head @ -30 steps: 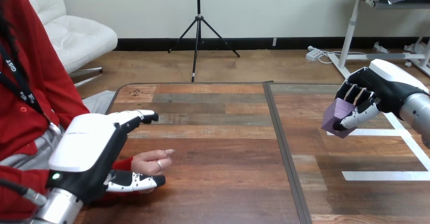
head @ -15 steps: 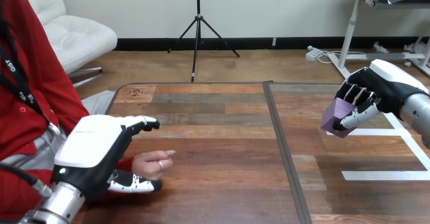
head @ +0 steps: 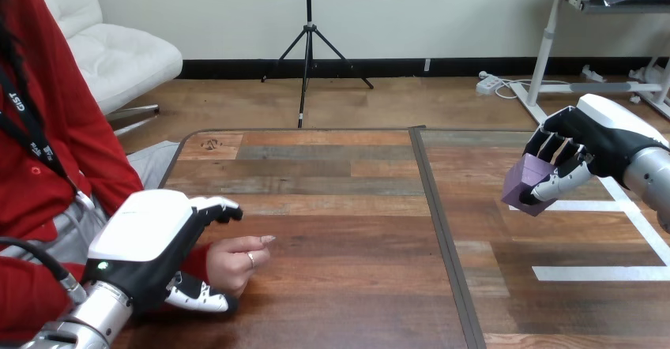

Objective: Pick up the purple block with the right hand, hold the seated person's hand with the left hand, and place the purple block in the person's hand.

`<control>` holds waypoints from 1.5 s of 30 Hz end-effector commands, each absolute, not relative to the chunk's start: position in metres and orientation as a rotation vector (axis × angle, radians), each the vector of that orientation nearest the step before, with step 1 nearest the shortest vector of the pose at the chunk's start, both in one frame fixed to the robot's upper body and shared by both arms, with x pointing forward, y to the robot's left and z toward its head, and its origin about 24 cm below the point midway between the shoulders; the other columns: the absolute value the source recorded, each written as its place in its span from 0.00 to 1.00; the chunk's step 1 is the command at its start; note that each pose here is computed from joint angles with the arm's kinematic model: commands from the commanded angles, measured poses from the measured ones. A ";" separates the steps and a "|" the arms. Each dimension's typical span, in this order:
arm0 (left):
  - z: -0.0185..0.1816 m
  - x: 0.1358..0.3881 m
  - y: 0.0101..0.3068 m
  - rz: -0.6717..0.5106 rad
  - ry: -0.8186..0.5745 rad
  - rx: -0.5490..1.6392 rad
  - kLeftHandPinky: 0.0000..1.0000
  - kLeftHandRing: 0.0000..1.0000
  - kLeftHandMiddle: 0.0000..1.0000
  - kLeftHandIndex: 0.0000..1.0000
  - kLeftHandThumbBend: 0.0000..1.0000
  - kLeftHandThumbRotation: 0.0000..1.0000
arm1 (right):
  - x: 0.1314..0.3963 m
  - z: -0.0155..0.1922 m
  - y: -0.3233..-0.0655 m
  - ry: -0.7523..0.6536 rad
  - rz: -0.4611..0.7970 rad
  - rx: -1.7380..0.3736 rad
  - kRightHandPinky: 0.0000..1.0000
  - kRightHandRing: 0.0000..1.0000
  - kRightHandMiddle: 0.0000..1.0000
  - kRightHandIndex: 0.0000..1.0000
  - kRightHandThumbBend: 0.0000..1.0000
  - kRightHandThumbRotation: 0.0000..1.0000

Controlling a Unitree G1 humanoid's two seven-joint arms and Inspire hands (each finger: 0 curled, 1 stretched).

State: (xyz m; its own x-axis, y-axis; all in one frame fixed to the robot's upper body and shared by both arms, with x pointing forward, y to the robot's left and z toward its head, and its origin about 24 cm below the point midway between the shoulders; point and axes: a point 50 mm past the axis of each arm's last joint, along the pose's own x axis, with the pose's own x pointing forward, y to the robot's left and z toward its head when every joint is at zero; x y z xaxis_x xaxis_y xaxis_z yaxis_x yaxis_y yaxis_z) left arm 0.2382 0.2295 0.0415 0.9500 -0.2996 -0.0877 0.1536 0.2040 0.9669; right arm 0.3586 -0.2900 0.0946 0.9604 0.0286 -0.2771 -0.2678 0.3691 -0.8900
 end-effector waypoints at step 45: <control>0.050 0.283 0.244 -0.356 0.058 1.544 0.70 0.75 0.76 0.74 0.98 0.08 | 0.367 0.120 -0.286 0.109 0.147 -1.192 0.43 0.46 0.51 0.51 0.72 0.00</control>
